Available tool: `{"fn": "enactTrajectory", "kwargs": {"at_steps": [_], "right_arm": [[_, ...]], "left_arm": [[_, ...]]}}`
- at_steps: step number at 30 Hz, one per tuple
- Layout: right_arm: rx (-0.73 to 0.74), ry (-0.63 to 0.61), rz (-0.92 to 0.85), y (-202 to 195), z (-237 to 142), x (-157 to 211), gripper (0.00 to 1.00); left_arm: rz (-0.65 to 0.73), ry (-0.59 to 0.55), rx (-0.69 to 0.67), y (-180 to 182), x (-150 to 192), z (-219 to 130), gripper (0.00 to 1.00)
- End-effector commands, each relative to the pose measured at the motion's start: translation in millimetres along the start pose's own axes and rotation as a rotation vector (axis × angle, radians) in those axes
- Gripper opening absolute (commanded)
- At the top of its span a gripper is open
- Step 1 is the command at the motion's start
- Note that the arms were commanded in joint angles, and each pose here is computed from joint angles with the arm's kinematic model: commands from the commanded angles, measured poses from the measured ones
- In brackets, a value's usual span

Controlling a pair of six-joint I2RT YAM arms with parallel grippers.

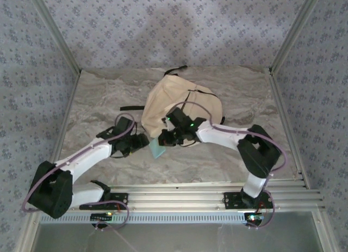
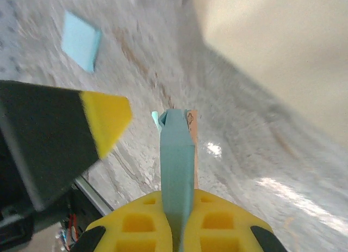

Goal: Pack the student bag

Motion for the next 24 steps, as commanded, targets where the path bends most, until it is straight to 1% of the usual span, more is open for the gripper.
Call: {"fn": "enactTrajectory", "kwargs": {"at_steps": [1,3,7,9,11,15,18,22,24], "right_arm": [[0.012,-0.079,-0.007,-10,-44,-13,0.0],[0.027,-0.129,0.008,-20,-68,-20,0.0],[0.121,-0.23,0.028,-53,-116,-32,0.0],[0.161,-0.292,0.073,-75,-137,-37,0.0],[0.191,-0.332,0.109,-93,-150,-40,0.0],[0.229,-0.392,0.175,-127,-166,-48,0.0],[0.246,-0.423,0.212,-144,-174,-52,0.0],[0.258,-0.459,0.259,-162,-183,-52,0.0],[0.251,-0.474,0.279,-168,-187,-50,0.0]], "left_arm": [[0.109,-0.103,-0.002,-17,-22,-21,0.82],[0.14,-0.121,0.03,-33,-31,-24,0.82],[0.205,-0.122,0.092,-74,-46,-22,0.82],[0.27,-0.125,0.108,-98,-50,-18,0.82],[0.331,-0.125,0.109,-122,-53,-12,0.82],[0.433,-0.102,0.107,-168,-57,9,0.82],[0.489,-0.08,0.079,-194,-61,29,0.81],[0.562,-0.052,0.038,-224,-62,54,0.76],[0.613,-0.055,-0.016,-235,-60,64,0.75]]}}
Point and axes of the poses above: each hand's point on the last joint's axis, 136 mm out from that joint toward the fingers, its own z axis out along the fingers, its own y axis along the line the jaws close on, x = y × z, the point moved 8 cm from there along -z, back along the fingers, and after that the axes turned 10 degrees about -z, right-handed, at the moved point
